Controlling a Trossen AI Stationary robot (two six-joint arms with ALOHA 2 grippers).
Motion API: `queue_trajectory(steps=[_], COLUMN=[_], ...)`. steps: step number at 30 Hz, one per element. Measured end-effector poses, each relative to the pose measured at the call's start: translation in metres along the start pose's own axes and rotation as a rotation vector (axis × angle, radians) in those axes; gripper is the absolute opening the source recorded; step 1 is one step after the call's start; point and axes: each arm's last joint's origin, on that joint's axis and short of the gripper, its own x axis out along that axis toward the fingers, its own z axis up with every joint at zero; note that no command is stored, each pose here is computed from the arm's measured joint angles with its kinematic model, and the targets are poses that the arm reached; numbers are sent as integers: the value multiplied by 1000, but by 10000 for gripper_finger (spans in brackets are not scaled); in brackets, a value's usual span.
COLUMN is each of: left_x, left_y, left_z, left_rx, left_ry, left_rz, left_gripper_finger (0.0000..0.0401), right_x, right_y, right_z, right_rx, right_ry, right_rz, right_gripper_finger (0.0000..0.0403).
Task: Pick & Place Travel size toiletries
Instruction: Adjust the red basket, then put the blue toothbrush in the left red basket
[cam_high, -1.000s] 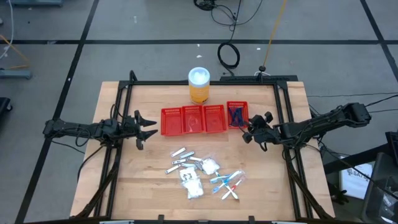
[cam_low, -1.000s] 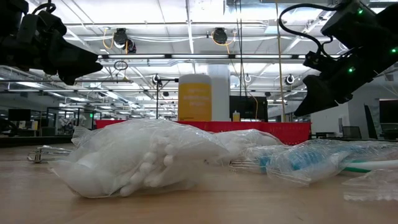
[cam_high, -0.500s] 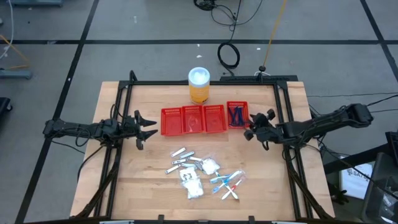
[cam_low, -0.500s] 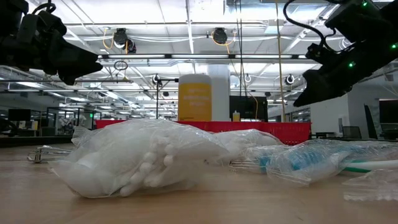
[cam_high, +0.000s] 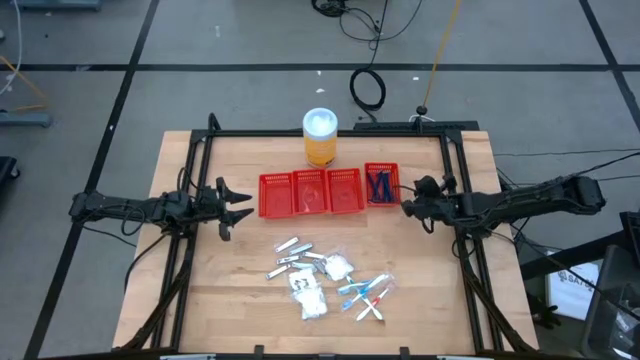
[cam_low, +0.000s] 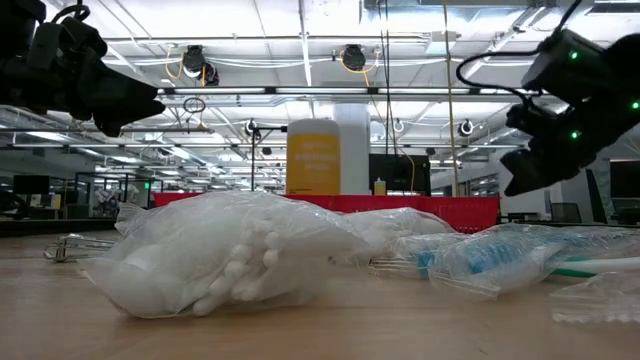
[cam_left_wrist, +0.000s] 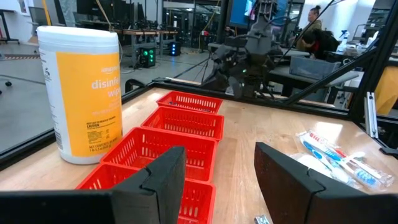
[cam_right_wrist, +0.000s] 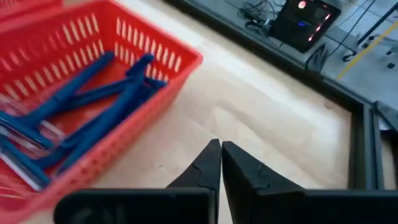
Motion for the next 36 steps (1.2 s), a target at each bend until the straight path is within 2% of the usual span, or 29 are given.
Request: queue_trajectory(steps=[9,20,36], left_x=[0,0,0], left_y=[0,0,0], left_z=[0,0,0], left_rx=[0,0,0], left_ry=[0,0,0], left_rz=[0,0,0], left_gripper_finger=[186,186,186], right_x=[18,19,13], right_y=[1,4,1], right_z=[-9,0,7], right_rx=[103,24,62], right_ry=[-68,-118,-191], right_rz=[222,387,405], right_gripper_finger=[1,1,1])
